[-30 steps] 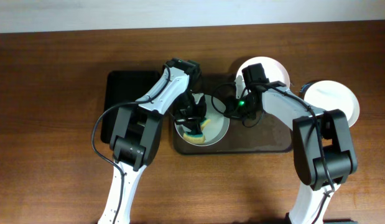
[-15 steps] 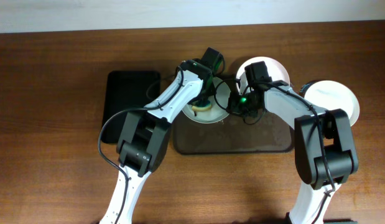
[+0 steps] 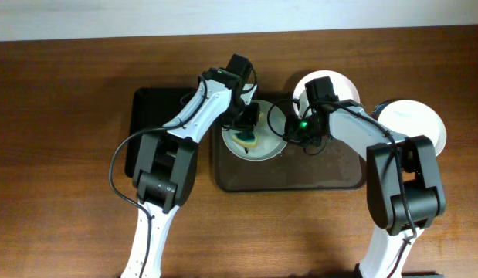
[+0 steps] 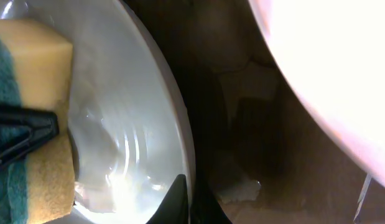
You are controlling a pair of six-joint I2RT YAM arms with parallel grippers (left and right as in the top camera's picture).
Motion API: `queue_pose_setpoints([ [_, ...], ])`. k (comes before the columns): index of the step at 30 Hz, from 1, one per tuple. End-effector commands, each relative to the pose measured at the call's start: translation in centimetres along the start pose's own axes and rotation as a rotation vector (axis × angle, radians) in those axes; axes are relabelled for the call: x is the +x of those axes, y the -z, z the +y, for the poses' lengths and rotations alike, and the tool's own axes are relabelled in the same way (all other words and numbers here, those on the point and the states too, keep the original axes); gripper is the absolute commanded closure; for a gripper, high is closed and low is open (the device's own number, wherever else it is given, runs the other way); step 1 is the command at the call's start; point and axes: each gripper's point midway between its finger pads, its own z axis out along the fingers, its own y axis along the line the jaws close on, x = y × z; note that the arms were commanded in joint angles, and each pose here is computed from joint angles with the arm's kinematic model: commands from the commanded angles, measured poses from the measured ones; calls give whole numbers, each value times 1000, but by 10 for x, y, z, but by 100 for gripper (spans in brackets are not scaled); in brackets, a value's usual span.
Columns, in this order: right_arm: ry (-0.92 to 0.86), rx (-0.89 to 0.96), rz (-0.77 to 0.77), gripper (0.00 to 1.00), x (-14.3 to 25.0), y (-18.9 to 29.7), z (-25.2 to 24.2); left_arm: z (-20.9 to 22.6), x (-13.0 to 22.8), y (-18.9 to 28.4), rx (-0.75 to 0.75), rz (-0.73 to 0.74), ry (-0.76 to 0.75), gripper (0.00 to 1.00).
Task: Clean dirty plates on tray and stack at the side
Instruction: 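Scrub the held plate with the sponge in the left gripper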
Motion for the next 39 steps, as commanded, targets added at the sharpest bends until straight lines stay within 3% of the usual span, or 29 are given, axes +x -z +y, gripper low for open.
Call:
queue_pose_setpoints([
  [1,17,72,82,96,27,-23,-22,49,35,-39,-260,102,236,100],
  [3,11,55,80,96,25,-26,-22,71,44,-36,-452,39,459,100],
  [7,0,41,93,96,26,-31,-24,48,93,-66,-481,89,788,100],
  [11,-7,32,97,96,27,-31,-25,39,104,-69,-477,128,796,100],
  [13,-7,32,97,96,27,-31,-25,49,95,-67,-507,70,787,100],
  [16,-7,25,99,96,27,-31,-24,89,50,-56,-593,-146,701,100],
  [18,-6,21,100,96,27,-31,-23,109,2,-47,-592,-269,470,100],
  [22,-4,21,100,96,27,-31,-22,79,-42,-34,-433,-241,48,100],
  [24,2,21,100,96,27,-31,-22,70,-50,-3,-421,-226,16,100],
  [27,3,20,100,96,27,-31,-22,67,-47,36,-412,-200,22,100],
  [31,4,12,99,96,27,-31,-21,25,-41,61,-179,-172,-161,100],
  [34,3,13,99,96,27,-31,-21,4,-8,42,-30,-49,-168,100],
  [39,4,13,99,96,27,-31,-21,11,43,-14,18,89,-117,100],
])
